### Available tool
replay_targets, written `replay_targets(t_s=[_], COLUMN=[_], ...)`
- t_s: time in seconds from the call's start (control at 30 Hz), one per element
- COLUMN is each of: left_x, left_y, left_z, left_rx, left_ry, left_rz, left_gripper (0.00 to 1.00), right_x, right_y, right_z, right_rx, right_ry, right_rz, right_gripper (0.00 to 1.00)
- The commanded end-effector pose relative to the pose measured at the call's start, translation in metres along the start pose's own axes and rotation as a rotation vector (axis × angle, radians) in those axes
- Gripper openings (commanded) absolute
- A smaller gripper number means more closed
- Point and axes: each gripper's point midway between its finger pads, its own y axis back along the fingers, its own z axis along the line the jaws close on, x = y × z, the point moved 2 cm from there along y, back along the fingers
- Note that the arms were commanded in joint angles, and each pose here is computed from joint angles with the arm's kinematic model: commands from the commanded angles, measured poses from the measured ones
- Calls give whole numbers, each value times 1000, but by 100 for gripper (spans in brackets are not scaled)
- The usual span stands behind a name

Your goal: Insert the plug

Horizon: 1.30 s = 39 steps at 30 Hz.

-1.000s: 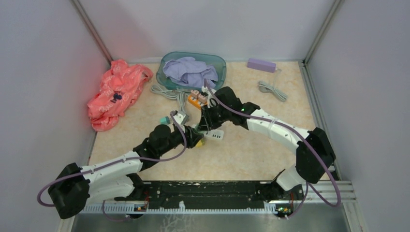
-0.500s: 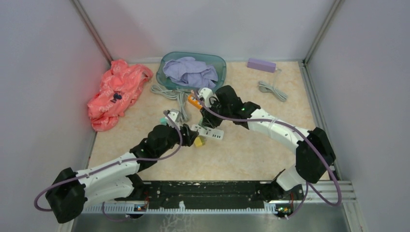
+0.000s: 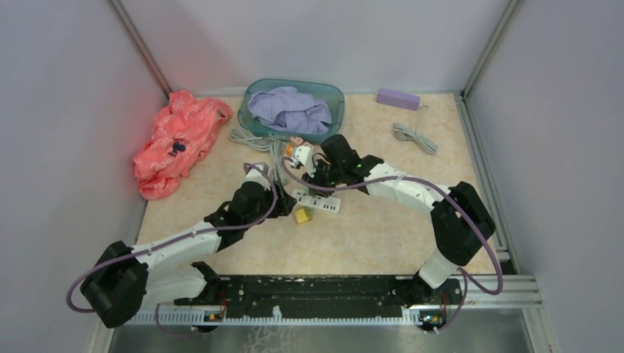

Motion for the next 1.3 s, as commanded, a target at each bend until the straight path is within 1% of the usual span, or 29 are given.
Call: replay_targets(t_s=[0.0,0.17,0.3,0.4,0.57,0.87,1.27], left_x=[-1,2,2,4,7,15,27], left_y=[-10,-19,-27,-33,-42,-50,-51], left_z=[-1,10,10,15,20,26,33], left_rx=[9,11,17,-4,-20,-30,-55], left_ry=[163,279,306,332,377,411,417], left_rz=[48,99,119,131,140,170,203], left_gripper=[67,66,65,63,59,52,48], right_x=[-38,-41,-45,-39,-39,-35,-26], right_y=[1,-5,-7,-20,-28,-35,-49], right_z=[-12,-13,-12,-11,-10,-10,-7], right_rx=[2,-14,-34,-57,-77,-83,-99], right_ry=[121,141,153,142,149,161,159], right_rz=[-108,-118,-128,-111,-106,-91,-65], right_gripper=[0,0,0,0,0,0,0])
